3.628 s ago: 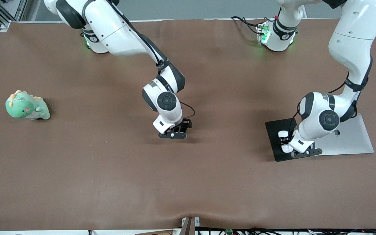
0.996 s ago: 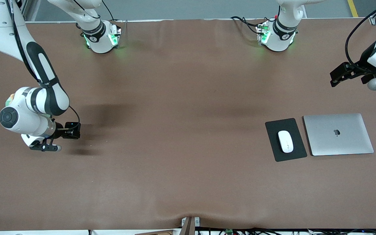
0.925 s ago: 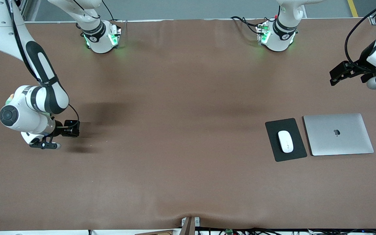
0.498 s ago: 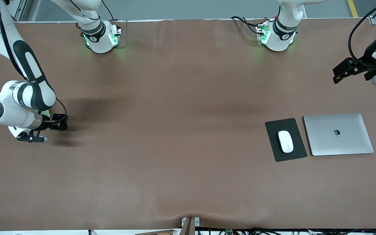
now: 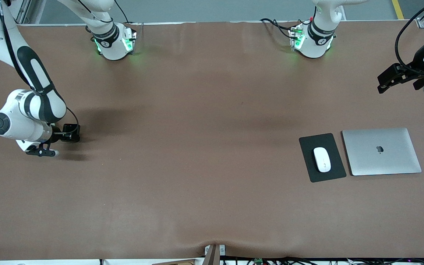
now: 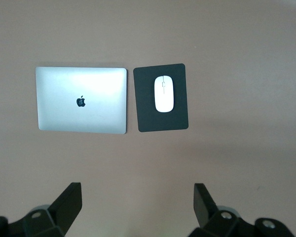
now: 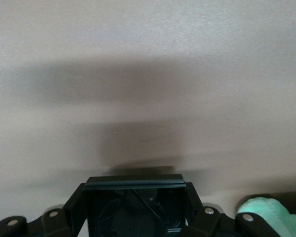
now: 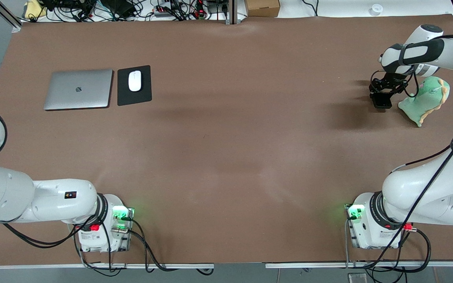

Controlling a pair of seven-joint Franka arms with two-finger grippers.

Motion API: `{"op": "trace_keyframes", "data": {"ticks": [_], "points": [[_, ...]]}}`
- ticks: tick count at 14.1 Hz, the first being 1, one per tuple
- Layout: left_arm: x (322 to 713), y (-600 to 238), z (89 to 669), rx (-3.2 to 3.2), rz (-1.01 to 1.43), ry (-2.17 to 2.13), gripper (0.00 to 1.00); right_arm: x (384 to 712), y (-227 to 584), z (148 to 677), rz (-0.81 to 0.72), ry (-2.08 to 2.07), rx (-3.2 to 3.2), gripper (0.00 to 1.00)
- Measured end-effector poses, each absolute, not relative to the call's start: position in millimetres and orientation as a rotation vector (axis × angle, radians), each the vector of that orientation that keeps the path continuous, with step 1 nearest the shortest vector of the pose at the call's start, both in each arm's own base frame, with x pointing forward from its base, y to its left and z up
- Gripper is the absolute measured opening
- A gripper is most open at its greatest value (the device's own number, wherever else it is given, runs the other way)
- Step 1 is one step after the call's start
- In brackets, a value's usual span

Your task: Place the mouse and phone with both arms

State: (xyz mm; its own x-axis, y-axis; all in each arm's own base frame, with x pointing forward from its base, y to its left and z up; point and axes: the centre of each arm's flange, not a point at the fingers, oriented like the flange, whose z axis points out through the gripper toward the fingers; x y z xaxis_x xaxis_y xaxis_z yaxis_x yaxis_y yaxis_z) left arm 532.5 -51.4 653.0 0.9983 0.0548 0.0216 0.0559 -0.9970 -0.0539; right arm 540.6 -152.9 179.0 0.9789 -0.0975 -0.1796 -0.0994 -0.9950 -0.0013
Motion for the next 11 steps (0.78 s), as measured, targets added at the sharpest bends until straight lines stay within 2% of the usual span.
{"op": "trace_keyframes", "data": {"ticks": [4,7,9,11], "points": [[532.5,-51.9,651.9,-3.094,-0.021,-0.086,1.00,540.2,-160.2,173.1,0.235,0.171,-3.121,0.80],[532.7,-50.2,649.8,-3.093,-0.006,-0.091,1.00,543.3,-159.0,174.1,0.211,0.163,-3.125,1.00],[532.6,-50.2,648.0,-3.093,0.009,-0.091,1.00,554.3,-153.8,186.9,0.159,0.142,-3.133,1.00],[532.5,-50.0,645.0,-3.092,0.033,-0.091,1.00,576.7,-137.5,223.3,0.069,0.089,-3.151,1.00]]}}
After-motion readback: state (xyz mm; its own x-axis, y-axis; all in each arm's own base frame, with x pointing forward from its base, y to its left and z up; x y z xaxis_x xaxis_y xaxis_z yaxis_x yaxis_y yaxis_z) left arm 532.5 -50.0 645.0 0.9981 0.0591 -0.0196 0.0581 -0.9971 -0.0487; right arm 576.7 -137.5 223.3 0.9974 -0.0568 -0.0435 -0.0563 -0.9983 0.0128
